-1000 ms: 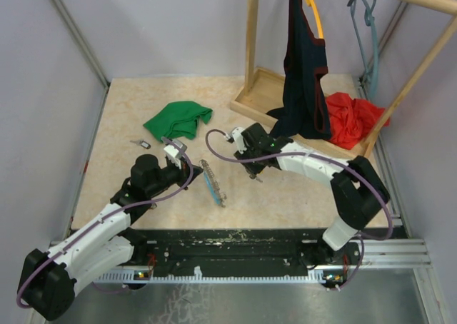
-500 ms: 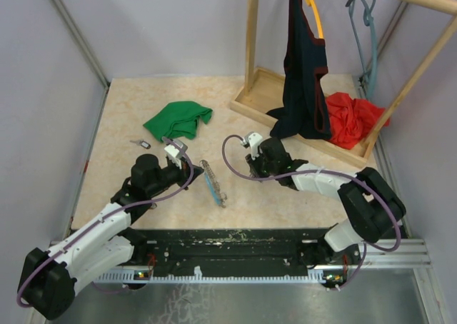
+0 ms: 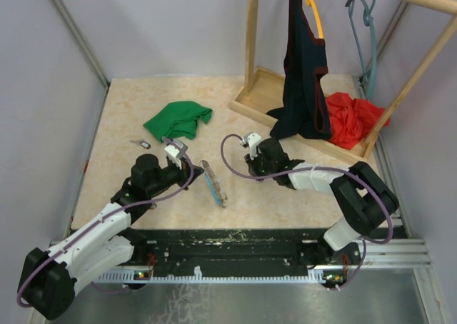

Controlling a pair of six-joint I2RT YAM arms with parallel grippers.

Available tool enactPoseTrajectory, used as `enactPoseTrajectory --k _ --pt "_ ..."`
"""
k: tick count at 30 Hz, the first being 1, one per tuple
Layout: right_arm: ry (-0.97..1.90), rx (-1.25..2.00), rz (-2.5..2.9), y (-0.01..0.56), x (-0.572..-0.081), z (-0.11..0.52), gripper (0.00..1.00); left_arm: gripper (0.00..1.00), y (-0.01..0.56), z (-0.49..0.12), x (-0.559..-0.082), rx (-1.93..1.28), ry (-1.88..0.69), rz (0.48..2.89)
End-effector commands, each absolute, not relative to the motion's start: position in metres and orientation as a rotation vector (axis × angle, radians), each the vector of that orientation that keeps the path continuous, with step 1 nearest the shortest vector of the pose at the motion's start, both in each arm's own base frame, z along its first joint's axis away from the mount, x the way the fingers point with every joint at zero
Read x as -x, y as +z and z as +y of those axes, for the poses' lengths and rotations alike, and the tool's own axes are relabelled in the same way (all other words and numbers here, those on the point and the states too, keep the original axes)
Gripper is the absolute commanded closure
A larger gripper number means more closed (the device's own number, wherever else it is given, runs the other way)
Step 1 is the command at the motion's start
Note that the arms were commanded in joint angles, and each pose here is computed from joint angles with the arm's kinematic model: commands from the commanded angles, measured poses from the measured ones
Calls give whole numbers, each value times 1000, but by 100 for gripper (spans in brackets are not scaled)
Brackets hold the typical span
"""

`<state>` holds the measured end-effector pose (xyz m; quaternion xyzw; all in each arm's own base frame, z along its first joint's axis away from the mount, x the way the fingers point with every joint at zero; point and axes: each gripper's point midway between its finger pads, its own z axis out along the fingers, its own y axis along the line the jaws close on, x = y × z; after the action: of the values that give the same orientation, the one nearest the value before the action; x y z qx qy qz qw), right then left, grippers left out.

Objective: Put the keys on the keyring

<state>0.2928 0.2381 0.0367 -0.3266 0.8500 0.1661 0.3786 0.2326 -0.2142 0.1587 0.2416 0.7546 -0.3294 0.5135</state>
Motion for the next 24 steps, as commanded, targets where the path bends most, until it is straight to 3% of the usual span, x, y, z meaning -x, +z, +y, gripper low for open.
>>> enactPoseTrajectory --k 1,7,11,24 --pt "448 798 2153 46 -305 247 82 100 175 -220 -234 -589 -820 1761" --pt "439 799 2171 42 -307 247 88 100 176 -220 -234 -588 -819 1760" --pt "442 804 2171 45 -307 248 100 100 177 -220 -234 -588 -819 1756" --pt "298 962 2509 44 -291 228 100 100 178 -220 -235 -594 -811 1760"
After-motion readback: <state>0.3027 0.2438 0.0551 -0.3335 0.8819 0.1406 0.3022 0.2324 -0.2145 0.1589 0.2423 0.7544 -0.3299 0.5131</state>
